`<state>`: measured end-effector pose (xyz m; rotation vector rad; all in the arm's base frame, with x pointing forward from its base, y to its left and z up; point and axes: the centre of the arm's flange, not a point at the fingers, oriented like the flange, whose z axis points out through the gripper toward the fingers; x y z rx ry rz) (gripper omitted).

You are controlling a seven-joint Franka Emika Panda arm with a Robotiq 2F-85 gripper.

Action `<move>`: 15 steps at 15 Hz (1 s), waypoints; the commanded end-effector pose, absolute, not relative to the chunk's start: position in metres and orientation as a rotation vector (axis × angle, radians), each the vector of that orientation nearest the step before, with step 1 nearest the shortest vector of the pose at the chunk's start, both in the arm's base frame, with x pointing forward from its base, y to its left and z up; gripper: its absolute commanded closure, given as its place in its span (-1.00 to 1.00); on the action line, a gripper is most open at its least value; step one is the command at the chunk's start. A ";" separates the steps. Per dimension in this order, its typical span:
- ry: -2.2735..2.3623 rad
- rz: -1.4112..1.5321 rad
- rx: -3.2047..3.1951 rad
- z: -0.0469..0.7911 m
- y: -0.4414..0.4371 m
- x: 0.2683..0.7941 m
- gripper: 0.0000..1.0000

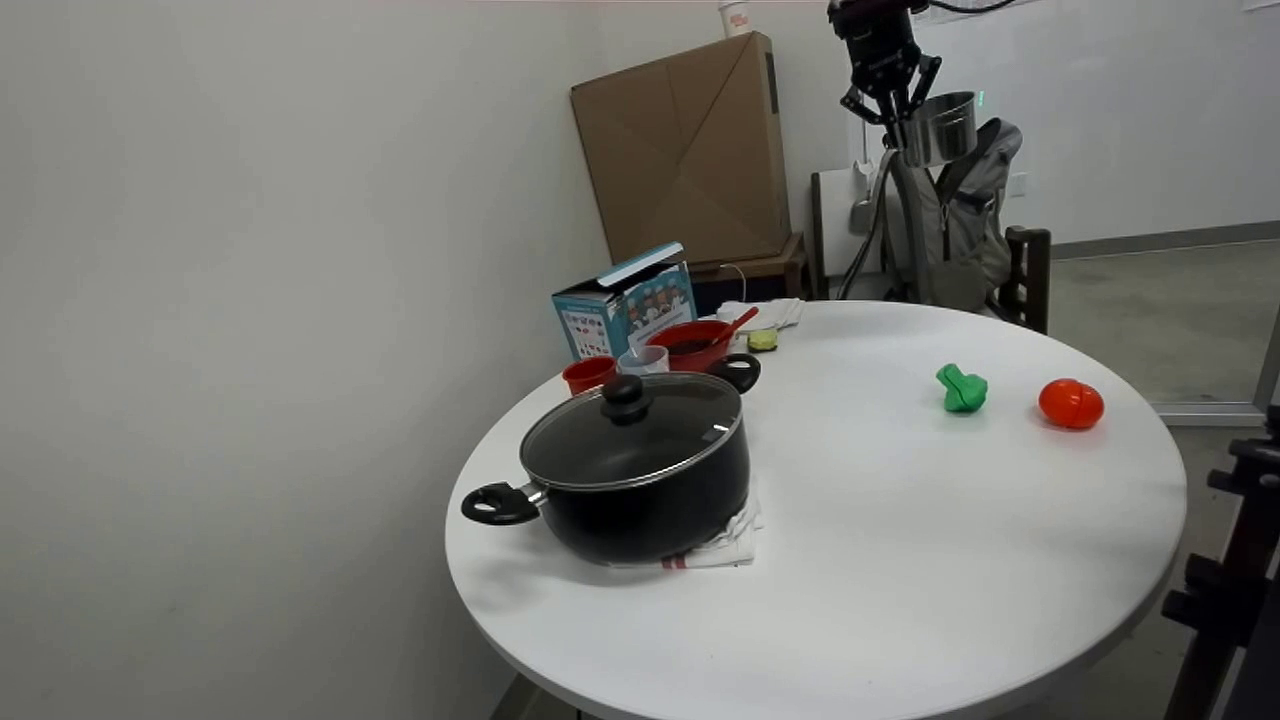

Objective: Move the small pot to the right.

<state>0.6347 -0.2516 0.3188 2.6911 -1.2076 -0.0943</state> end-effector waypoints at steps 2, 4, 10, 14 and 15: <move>-1.561 -0.085 2.600 0.337 -0.255 0.592 0.98; -1.703 -0.085 2.544 0.338 -0.262 0.581 0.98; -2.105 -0.005 2.373 0.340 -0.282 0.543 0.98; -2.245 0.215 2.322 0.330 -0.283 0.586 0.98; -2.244 0.266 2.330 0.331 -0.281 0.608 0.98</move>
